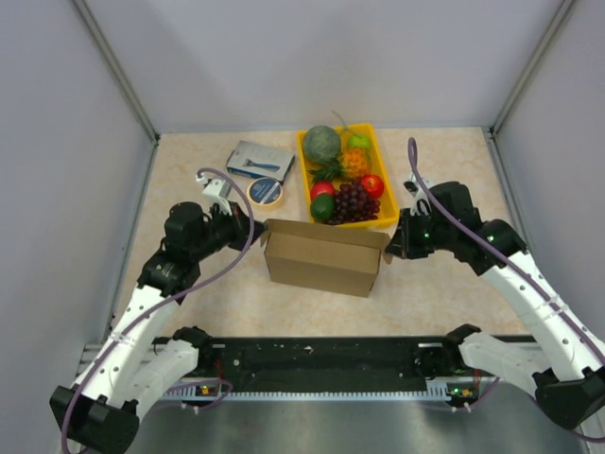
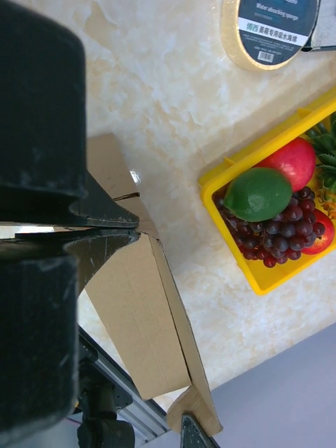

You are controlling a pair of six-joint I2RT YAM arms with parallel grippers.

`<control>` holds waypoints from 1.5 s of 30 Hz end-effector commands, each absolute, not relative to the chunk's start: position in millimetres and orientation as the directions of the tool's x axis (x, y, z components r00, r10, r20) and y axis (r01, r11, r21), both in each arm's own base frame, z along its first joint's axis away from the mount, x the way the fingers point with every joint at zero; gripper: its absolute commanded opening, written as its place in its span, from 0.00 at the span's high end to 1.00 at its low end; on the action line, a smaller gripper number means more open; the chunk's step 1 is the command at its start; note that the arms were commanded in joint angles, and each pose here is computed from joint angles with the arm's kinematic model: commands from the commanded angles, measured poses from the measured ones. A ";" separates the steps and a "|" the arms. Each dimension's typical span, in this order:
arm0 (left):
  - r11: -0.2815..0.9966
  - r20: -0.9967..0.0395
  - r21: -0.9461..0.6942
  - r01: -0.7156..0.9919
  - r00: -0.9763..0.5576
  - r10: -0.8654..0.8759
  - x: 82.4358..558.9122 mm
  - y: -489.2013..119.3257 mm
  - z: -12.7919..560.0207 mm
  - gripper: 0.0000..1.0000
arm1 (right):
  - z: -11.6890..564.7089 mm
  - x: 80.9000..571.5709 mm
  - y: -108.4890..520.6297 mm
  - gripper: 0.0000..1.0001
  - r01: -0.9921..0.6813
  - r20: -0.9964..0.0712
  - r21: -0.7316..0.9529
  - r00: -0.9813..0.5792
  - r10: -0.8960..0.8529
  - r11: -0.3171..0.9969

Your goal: Fold the paper box

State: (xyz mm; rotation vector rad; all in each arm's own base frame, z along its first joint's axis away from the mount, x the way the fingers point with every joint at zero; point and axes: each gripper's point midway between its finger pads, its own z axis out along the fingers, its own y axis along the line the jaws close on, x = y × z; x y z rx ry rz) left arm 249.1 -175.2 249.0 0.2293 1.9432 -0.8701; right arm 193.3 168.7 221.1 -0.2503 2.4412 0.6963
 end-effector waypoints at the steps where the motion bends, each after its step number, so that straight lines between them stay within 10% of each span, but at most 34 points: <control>1: 0.692 -0.823 -0.541 0.478 -0.472 -0.317 250.4 -178.4 275.6 1.00 | 232.9 201.9 172.1 1.00 -0.235 -0.592 0.451 -0.801 0.092 0.861; 45: 0.729 -0.782 -0.580 0.363 -0.498 -0.374 234.6 -179.7 278.2 1.00 | 217.8 209.4 170.7 1.00 -0.030 -0.702 0.140 -0.708 0.078 0.990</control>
